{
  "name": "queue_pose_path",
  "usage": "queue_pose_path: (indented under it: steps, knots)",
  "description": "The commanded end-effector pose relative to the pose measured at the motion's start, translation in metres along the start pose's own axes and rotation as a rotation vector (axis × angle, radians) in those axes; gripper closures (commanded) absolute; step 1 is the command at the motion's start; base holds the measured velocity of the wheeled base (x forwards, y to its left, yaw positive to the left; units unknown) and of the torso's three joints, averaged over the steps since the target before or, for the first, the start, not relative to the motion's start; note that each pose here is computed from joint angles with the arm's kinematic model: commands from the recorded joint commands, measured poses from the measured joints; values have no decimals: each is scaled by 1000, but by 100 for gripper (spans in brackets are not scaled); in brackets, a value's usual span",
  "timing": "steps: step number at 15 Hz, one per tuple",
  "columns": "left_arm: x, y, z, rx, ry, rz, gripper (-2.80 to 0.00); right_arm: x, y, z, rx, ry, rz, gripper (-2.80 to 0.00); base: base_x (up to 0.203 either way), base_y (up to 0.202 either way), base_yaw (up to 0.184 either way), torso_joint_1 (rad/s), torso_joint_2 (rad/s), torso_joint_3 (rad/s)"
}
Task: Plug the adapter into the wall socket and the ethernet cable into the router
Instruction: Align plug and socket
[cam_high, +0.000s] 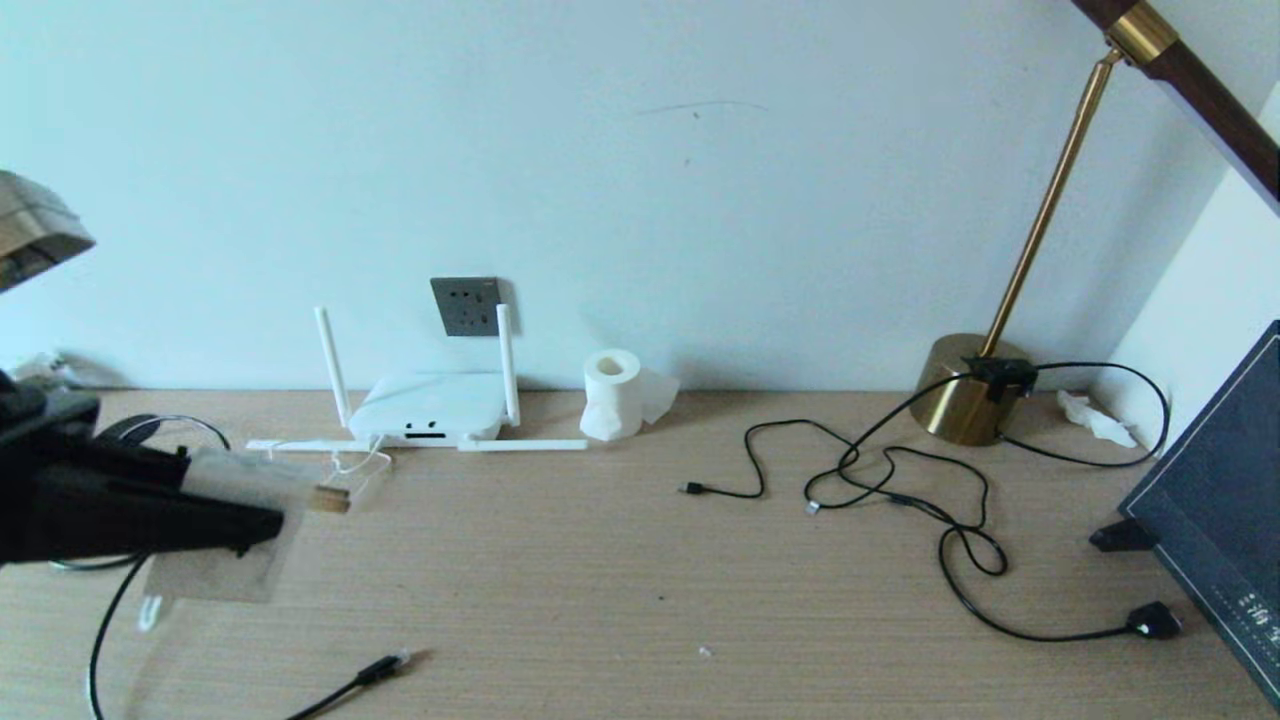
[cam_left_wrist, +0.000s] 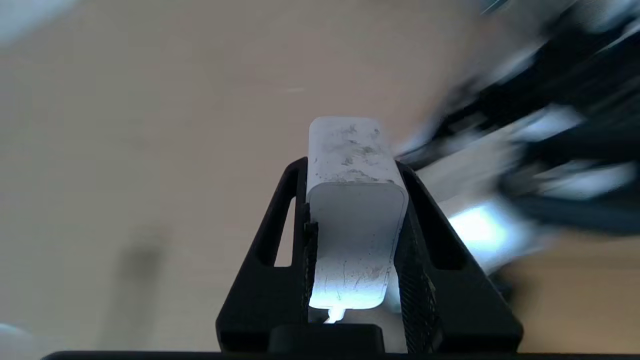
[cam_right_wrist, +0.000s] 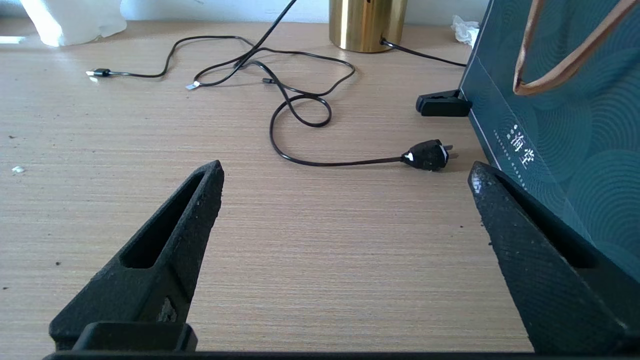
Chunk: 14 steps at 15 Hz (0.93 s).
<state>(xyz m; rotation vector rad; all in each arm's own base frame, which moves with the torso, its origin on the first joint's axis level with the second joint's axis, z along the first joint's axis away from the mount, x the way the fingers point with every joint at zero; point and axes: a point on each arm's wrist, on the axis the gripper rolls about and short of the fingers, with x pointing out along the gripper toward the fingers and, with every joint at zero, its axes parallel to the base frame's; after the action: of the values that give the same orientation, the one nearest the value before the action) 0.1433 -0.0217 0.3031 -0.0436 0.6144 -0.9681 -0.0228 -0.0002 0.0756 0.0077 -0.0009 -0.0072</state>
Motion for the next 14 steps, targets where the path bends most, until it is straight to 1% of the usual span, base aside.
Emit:
queue_pose_path:
  steps: [1, 2, 3, 4, 5, 6, 8, 9, 10, 11, 13, 14]
  knots:
    - [-5, -13, -14, -179, -48, -53, 0, 0, 0, 0, 0, -1, 1, -280, 0, 0, 0, 0, 0, 0]
    - [-2, -12, -22, -248, -58, -86, 0, 0, 0, 0, 0, 2, 1, -280, 0, 0, 0, 0, 0, 0]
    - [3, -8, -28, -333, -71, -102, 0, 0, 0, 0, 0, 1, 1, -280, 0, 0, 0, 0, 0, 0]
    - [8, 0, -29, -402, -103, -107, 0, 0, 0, 0, 0, 1, 0, -280, 0, 0, 0, 0, 0, 0]
    - [15, 9, -33, -436, -140, -109, 0, 0, 0, 0, 0, 2, 1, -280, 0, 0, 0, 0, 0, 0]
    - [24, 18, -39, -425, -181, -110, 0, 0, 0, 0, 0, 0, 1, -280, 0, 0, 0, 0, 0, 0]
    - [41, 37, -50, -298, -308, -92, 0, 0, 0, 0, 0, 1, 1, -280, 0, 0, 0, 0, 0, 0]
    - [49, 47, -56, -239, -377, -55, 0, 0, 0, 0, 0, -1, 1, -280, 0, 0, 0, 0, 0, 0]
    - [59, 58, -59, -205, -437, 7, 0, 0, 0, 0, 0, 1, 1, -280, 0, 0, 0, 0, 0, 0]
    - [71, 73, -60, -212, -485, 99, 0, 0, 0, 0, 0, 1, 1, -280, 0, 0, 0, 0, 0, 0]
    - [92, 101, -60, -260, -533, 267, 0, 0, 0, 0, 0, -1, 1, -280, 0, 0, 0, 0, 0, 0]
    - [100, 113, -57, -266, -556, 340, 0, 0, 0, 0, 0, 2, 1, -280, 0, 0, 0, 0, 0, 0]
